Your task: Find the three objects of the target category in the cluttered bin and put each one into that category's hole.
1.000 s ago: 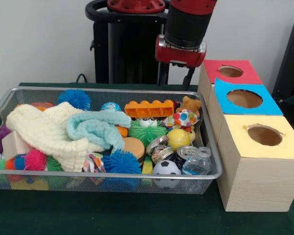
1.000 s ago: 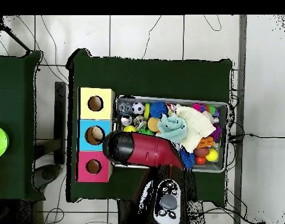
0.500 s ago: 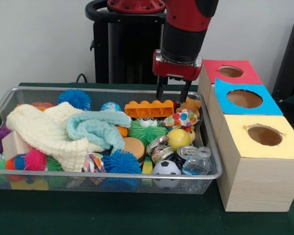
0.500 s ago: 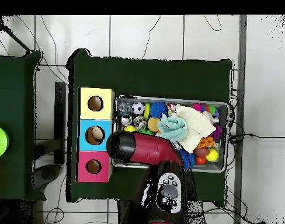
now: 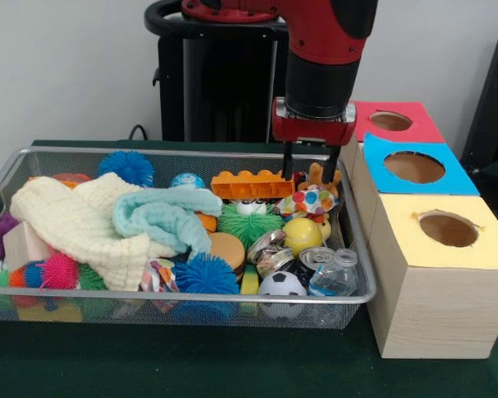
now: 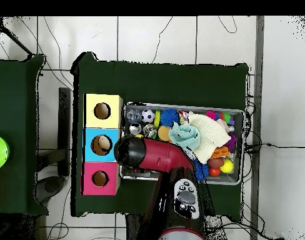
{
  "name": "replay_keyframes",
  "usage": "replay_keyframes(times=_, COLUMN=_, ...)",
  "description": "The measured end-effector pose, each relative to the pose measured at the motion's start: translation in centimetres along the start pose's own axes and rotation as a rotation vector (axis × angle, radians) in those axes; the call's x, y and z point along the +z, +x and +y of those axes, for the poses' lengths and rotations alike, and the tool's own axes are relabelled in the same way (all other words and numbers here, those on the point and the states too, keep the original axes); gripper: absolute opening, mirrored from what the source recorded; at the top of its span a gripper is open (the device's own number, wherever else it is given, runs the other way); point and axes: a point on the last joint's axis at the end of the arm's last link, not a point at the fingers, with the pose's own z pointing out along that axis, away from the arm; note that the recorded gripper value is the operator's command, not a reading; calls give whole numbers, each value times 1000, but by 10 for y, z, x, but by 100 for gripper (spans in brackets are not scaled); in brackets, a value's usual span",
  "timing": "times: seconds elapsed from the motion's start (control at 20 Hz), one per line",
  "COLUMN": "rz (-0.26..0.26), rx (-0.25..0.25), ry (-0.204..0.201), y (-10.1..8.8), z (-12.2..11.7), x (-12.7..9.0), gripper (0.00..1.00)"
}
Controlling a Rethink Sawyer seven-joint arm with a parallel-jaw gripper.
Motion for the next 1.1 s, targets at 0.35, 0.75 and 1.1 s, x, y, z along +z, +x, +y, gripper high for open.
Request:
replay_keyframes(times=0.35, rz=5, rx=-1, ry=-11, y=0, z=2, x=3, gripper=100)
replay_keyframes(times=0.75, rz=33, rx=-2, ry=-11, y=6, z=3, x=17, gripper=100)
replay_keyframes(times=1.1, rz=67, rx=-4, ry=-16, y=14, z=5, x=35, gripper=100)
